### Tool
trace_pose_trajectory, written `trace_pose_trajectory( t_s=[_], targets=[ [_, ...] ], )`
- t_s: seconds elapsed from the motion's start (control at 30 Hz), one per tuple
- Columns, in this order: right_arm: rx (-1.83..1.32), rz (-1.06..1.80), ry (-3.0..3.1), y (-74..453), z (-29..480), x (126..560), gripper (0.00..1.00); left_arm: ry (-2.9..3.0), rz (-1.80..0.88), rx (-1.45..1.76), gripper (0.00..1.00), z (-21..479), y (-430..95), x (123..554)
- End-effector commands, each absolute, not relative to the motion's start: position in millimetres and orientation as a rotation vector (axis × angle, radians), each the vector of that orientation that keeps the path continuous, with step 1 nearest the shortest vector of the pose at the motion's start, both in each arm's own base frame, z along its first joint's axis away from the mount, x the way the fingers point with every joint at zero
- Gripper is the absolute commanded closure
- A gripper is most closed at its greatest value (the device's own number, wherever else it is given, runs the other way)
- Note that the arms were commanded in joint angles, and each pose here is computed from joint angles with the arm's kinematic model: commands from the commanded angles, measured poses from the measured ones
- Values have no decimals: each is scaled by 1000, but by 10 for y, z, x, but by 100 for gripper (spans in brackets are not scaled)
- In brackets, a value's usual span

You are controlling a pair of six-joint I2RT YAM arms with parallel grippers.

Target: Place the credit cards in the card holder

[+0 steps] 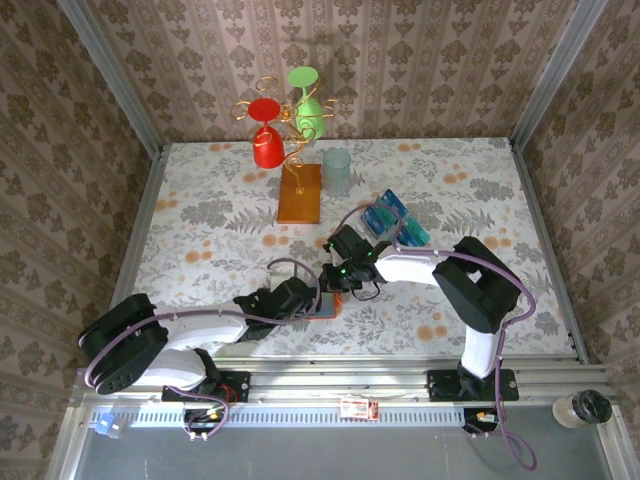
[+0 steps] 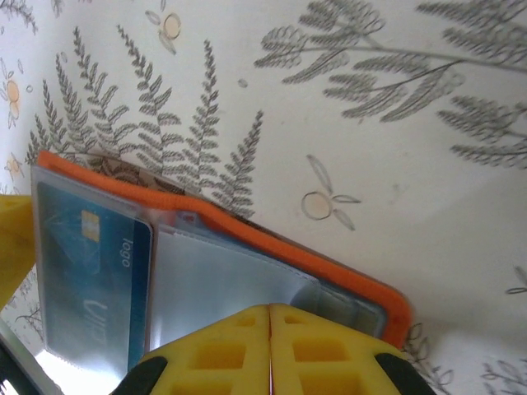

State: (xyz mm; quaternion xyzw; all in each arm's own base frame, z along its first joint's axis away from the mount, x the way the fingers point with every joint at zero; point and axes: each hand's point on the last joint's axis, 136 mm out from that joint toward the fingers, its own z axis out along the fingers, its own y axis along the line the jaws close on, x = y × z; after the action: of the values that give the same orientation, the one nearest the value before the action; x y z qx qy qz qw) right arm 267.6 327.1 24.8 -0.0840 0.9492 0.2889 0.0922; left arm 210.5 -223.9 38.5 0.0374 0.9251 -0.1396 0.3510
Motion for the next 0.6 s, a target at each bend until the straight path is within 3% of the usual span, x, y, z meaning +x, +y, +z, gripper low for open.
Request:
trace_pose_trajectory(
  t_s=[0.0, 0.2, 0.57],
  targets=[
    [-252, 882, 2850, 3341, 203, 2600, 92, 2386, -383, 137, 0, 388, -2269, 2061],
    [-240, 877, 2849, 3341, 200, 2615, 92, 2410, -367, 147, 1, 281, -2221, 1994],
    [-237, 884, 2833, 3340, 274, 2652, 90, 2447, -313, 142, 18, 107, -2127, 1953]
  ],
)
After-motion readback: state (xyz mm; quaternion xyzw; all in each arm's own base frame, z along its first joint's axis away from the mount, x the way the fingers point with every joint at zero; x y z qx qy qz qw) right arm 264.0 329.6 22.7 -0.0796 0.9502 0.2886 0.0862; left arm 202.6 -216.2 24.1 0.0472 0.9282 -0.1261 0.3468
